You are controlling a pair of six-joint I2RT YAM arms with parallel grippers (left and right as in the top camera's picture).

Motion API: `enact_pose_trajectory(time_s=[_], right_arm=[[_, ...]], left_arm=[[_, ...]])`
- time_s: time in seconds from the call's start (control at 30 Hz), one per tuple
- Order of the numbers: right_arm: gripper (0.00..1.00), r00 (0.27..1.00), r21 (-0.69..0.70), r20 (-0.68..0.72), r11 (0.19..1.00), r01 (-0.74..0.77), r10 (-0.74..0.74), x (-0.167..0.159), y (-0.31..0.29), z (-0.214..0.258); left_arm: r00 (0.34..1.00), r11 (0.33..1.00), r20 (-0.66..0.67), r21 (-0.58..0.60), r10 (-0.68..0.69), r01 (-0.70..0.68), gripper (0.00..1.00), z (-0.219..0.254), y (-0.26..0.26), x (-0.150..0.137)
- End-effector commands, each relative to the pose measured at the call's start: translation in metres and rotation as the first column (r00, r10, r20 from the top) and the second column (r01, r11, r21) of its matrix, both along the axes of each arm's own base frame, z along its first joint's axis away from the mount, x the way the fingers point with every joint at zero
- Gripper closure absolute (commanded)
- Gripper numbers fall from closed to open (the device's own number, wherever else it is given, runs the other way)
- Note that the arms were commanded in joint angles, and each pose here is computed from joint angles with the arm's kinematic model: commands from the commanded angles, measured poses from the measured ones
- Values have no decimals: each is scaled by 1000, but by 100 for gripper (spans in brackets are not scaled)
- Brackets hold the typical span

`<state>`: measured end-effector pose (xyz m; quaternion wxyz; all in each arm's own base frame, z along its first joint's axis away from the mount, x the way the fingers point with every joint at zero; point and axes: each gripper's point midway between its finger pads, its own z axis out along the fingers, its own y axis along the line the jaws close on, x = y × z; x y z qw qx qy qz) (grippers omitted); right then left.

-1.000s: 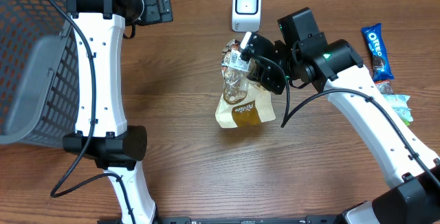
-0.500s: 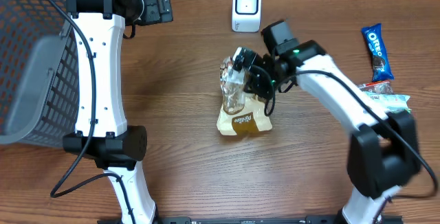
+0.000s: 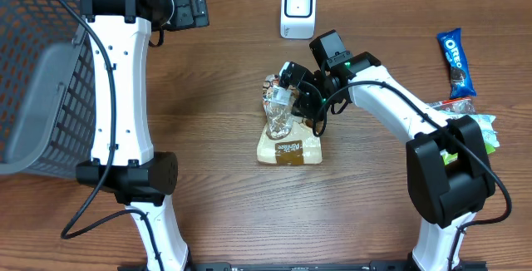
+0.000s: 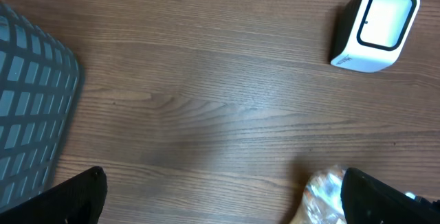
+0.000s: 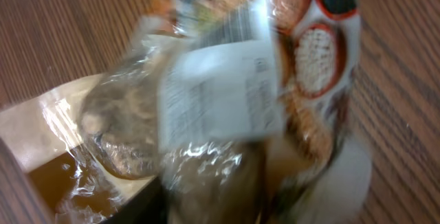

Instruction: Scan the item barcode

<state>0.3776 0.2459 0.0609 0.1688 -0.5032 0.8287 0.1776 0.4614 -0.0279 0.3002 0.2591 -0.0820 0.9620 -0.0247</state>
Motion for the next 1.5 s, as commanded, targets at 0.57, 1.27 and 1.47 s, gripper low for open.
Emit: enact_pose_trajectory(time_s=[0.57, 1.27, 1.47], right_arm=[[6, 946, 120, -51, 938, 325, -321, 45, 4, 78], [9, 327, -211, -669, 593, 777, -667, -29, -23, 5], [9, 269, -195, -676, 518, 833, -686, -28, 1, -21]], left_arm=[[1000, 1000, 9, 1, 0, 0, 0, 3, 0, 0], [1000, 1000, 9, 2, 0, 0, 0, 3, 0, 0], [1000, 1000, 9, 2, 0, 0, 0, 3, 0, 0]])
